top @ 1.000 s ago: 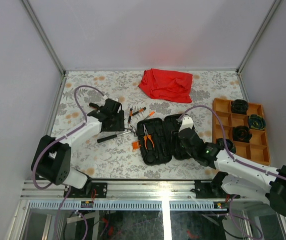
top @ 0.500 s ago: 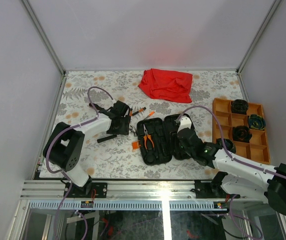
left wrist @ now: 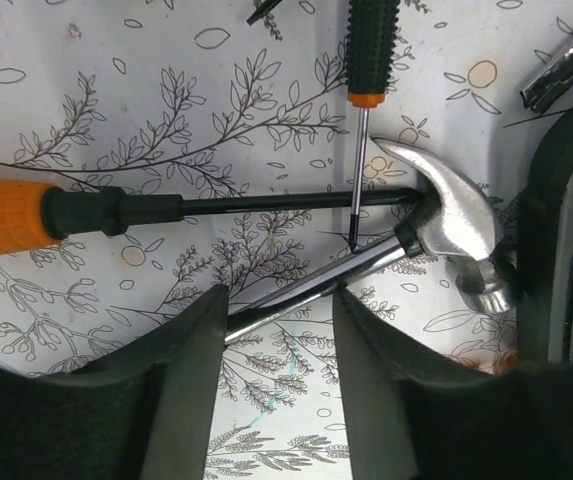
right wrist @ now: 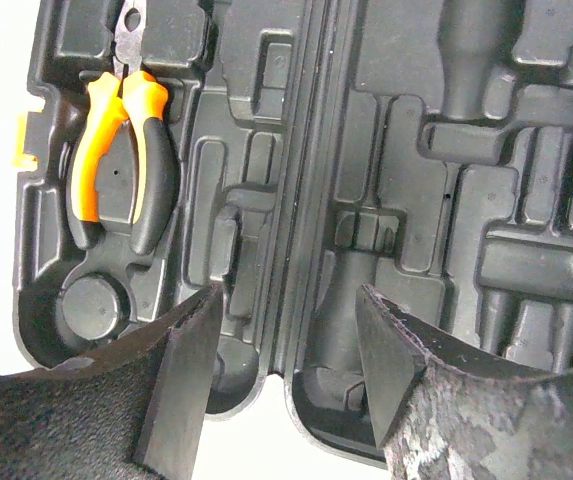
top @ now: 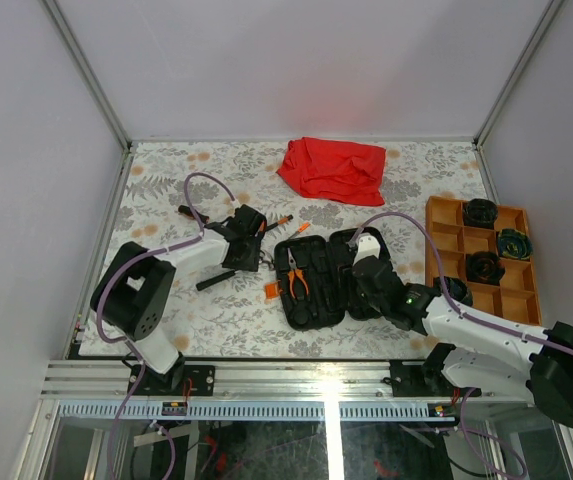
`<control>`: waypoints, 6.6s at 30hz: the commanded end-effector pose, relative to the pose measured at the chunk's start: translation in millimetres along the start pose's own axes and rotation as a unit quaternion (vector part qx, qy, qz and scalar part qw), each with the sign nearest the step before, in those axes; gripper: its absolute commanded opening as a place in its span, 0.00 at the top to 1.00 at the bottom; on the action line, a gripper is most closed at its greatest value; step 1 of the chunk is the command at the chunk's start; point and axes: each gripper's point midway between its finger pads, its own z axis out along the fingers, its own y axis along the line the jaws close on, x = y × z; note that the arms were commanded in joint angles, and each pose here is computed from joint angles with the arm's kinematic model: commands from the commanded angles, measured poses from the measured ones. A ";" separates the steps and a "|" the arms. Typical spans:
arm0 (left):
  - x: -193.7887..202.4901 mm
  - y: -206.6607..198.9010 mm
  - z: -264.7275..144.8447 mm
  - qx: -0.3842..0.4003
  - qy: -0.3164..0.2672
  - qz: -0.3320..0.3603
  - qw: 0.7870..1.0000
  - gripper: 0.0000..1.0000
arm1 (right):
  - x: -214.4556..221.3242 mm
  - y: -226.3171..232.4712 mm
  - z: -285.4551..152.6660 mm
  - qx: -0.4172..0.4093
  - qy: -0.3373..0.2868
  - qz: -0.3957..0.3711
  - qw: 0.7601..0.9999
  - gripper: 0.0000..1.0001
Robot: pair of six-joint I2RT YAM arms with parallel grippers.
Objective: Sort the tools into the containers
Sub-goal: Pick up the hammer at the center of the board, then adjust the hammer.
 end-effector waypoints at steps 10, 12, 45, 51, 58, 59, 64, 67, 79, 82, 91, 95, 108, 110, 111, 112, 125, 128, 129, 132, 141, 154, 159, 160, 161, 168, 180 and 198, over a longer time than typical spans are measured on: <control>24.7 -22.7 -6.8 0.077 0.013 -0.036 0.996 0.71 | -20.8 14.6 0.8 -0.019 -0.024 0.012 0.999 0.37; 25.2 -26.3 -8.5 0.087 0.013 -0.038 0.995 0.73 | -20.0 14.3 1.3 -0.018 -0.022 0.014 0.999 0.37; -38.9 -61.6 -81.3 0.205 -0.103 -0.049 0.972 1.00 | -17.3 14.0 -1.7 -0.018 -0.020 0.035 0.999 0.38; -32.0 -60.9 -75.8 0.204 -0.090 -0.047 0.974 1.00 | -15.1 11.5 -3.1 -0.016 -0.022 0.043 0.999 0.38; -34.6 -49.9 -80.4 0.186 -0.111 -0.079 0.973 1.00 | -17.9 10.2 -4.8 -0.012 -0.026 0.045 0.999 0.38; -36.7 -47.7 -82.7 0.182 -0.117 -0.083 0.973 1.00 | -18.9 10.2 -5.1 -0.011 -0.028 0.046 0.999 0.38; -40.1 -28.5 -88.0 0.142 -0.134 -0.103 0.975 1.00 | -25.3 11.8 -6.3 -0.010 -0.034 0.047 0.998 0.38; -37.5 -23.9 -89.6 0.138 -0.137 -0.110 0.975 1.00 | -28.1 12.9 -6.6 -0.011 -0.037 0.048 0.998 0.38; -51.3 -55.8 -137.4 0.279 -0.210 -0.148 0.926 1.00 | -82.2 38.5 -25.4 -0.067 -0.126 0.171 0.975 0.35; -53.2 -62.1 -144.0 0.294 -0.211 -0.142 0.921 1.00 | -95.8 45.1 -27.9 -0.087 -0.151 0.225 0.959 0.34; -47.4 -94.2 -158.9 0.345 -0.213 -0.129 0.905 1.00 | -115.8 65.3 -14.7 -0.134 -0.167 0.372 0.903 0.22; -43.2 -108.8 -162.5 0.358 -0.210 -0.125 0.901 1.00 | -113.3 64.5 2.1 -0.109 -0.150 0.429 0.884 0.23; -24.9 -144.2 -168.8 0.387 -0.193 -0.083 0.898 1.00 | -118.6 80.4 31.3 -0.147 -0.139 0.486 0.850 0.30; -22.2 -148.3 -169.8 0.392 -0.191 -0.078 0.897 1.00 | -116.2 82.1 35.6 -0.151 -0.131 0.490 0.848 0.32; -20.4 -150.1 -169.1 0.392 -0.190 -0.074 0.897 1.00 | -115.8 83.5 37.2 -0.156 -0.129 0.492 0.847 0.34; -19.8 -152.2 -170.5 0.395 -0.190 -0.072 0.896 1.00 | -114.9 85.3 39.2 -0.161 -0.125 0.494 0.846 0.36; -7.9 -163.0 -169.0 0.410 -0.177 -0.046 0.894 0.94 | -114.6 93.5 38.8 -0.202 -0.121 0.459 0.857 0.86; -8.7 -162.4 -174.9 0.415 -0.185 -0.039 0.890 0.73 | -116.3 86.8 32.4 -0.195 -0.138 0.428 0.872 0.92; -9.7 -161.3 -177.1 0.415 -0.189 -0.038 0.889 0.66 | -116.3 83.9 30.3 -0.190 -0.143 0.418 0.877 0.94; -15.2 -155.7 -184.9 0.410 -0.209 -0.039 0.887 0.54 | -118.2 74.2 22.2 -0.170 -0.161 0.383 0.893 0.96; -29.1 -146.5 -207.8 0.402 -0.254 -0.016 0.880 0.50 | -127.5 66.4 -12.9 -0.164 -0.195 0.227 0.940 0.93; -48.2 -149.4 -254.7 0.442 -0.304 -0.016 0.844 0.47 | -137.3 68.2 -65.1 -0.204 -0.241 0.094 0.944 0.94; -50.6 -158.8 -281.6 0.483 -0.326 0.015 0.812 0.44 | -144.6 83.3 -91.4 -0.259 -0.261 0.068 0.928 0.98; -49.2 -161.2 -287.7 0.495 -0.330 0.027 0.803 0.44 | -146.6 87.6 -98.3 -0.274 -0.266 0.063 0.922 0.99; -47.1 -163.3 -294.6 0.507 -0.333 0.040 0.794 0.44 | -148.8 91.3 -104.7 -0.288 -0.271 0.060 0.917 0.99; -29.4 -170.2 -319.4 0.558 -0.338 0.102 0.751 0.44 | -173.2 104.4 -148.6 -0.343 -0.316 0.065 0.882 1.00; -17.8 -180.7 -353.5 0.633 -0.333 0.116 0.689 0.43 | -223.0 123.0 -196.2 -0.414 -0.376 0.129 0.819 1.00; -12.2 -193.1 -364.7 0.677 -0.300 0.116 0.662 0.64 | -245.2 148.4 -227.4 -0.504 -0.389 0.148 0.757 1.00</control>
